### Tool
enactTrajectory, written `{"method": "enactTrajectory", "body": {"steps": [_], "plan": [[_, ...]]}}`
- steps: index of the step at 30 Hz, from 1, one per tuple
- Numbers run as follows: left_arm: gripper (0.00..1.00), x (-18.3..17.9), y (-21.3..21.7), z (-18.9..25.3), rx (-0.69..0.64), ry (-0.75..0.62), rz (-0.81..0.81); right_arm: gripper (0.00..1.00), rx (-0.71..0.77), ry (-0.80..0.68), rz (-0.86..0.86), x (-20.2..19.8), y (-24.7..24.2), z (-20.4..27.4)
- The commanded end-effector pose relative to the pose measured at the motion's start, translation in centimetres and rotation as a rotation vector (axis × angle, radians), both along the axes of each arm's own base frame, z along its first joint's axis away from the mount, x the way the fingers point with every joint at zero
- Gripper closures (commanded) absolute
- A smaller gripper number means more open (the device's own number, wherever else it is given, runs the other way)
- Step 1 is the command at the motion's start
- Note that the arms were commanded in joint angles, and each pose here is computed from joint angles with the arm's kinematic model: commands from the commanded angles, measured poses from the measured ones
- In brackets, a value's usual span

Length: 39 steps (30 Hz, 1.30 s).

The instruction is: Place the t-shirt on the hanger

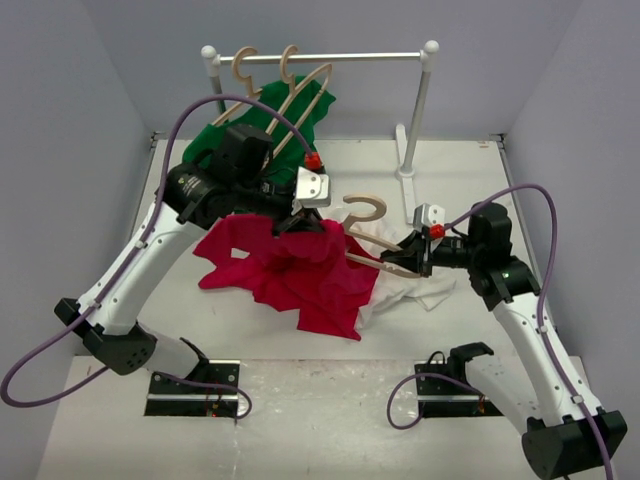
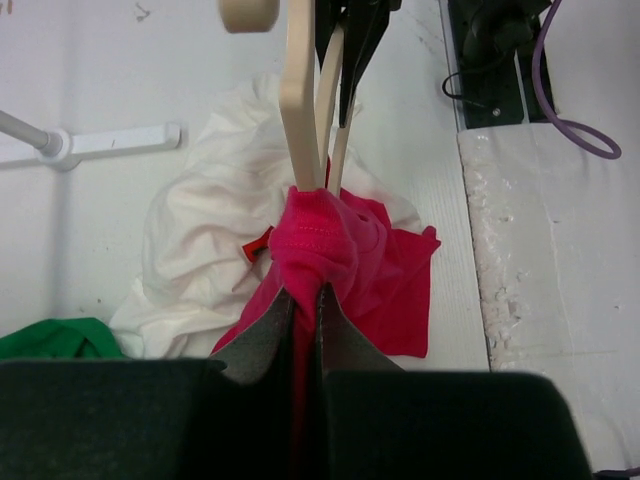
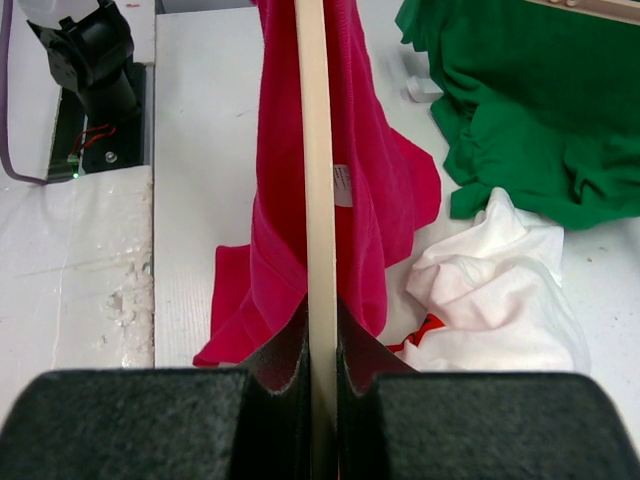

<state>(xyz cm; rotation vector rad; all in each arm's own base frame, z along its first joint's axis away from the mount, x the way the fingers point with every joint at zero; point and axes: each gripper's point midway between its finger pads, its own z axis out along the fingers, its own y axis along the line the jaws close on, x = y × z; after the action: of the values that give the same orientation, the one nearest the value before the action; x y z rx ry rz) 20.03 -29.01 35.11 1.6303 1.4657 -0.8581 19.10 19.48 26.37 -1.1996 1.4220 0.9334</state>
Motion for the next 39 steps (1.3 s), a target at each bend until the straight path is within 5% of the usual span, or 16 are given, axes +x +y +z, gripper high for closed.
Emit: {"method": "enactTrajectory", "body": {"steps": [1, 5, 6, 7, 9, 12, 15, 17, 22, 33, 39], "plan": [[1.00, 2.3, -0.6, 0.4, -0.003, -0.055, 0.082, 1.00, 0.078, -0.140, 0.123, -1.6, 1.0, 4.2], [1.00, 3.9, 0.2, 0.7, 0.011, -0.100, 0.194, 0.89, 0.113, -0.097, 0.062, -0.8, 1.0, 4.6], [1.00, 4.3, 0.5, 0.5, 0.009, -0.107, 0.233, 0.34, 0.132, -0.063, -0.054, 0.6, 0.6, 5.0], [1.00, 4.7, 0.9, 0.5, 0.008, -0.116, 0.275, 0.02, 0.160, -0.039, -0.165, 1.8, 0.1, 5.6], [1.00, 4.9, 2.0, 0.6, 0.003, -0.131, 0.348, 0.01, 0.222, 0.054, -0.489, 4.9, -2.6, 6.4], [1.00, 4.6, 3.9, 1.7, -0.042, -0.162, 0.455, 0.01, 0.472, 0.239, -1.196, 8.5, -12.0, 6.7], [1.00, 4.6, 5.0, 2.4, -0.101, -0.169, 0.540, 0.01, 0.568, 0.302, -1.186, 6.8, -12.0, 6.3], [1.00, 4.3, 5.4, 3.3, -0.163, -0.165, 0.582, 0.07, 0.649, 0.468, -1.126, 6.2, -10.3, 4.4], [1.00, 2.8, 4.6, 5.3, -0.280, -0.128, 0.542, 0.23, 0.645, 0.794, -0.696, 5.2, -1.5, 1.6], [1.00, 2.4, 2.6, 6.9, -0.343, -0.043, 0.484, 0.26, 0.626, 0.828, -0.613, 8.6, 6.3, 2.5], [1.00, 3.0, 2.5, 7.1, -0.359, -0.041, 0.510, 0.40, 0.520, 0.860, -0.727, 9.5, 7.2, -2.3]]}}
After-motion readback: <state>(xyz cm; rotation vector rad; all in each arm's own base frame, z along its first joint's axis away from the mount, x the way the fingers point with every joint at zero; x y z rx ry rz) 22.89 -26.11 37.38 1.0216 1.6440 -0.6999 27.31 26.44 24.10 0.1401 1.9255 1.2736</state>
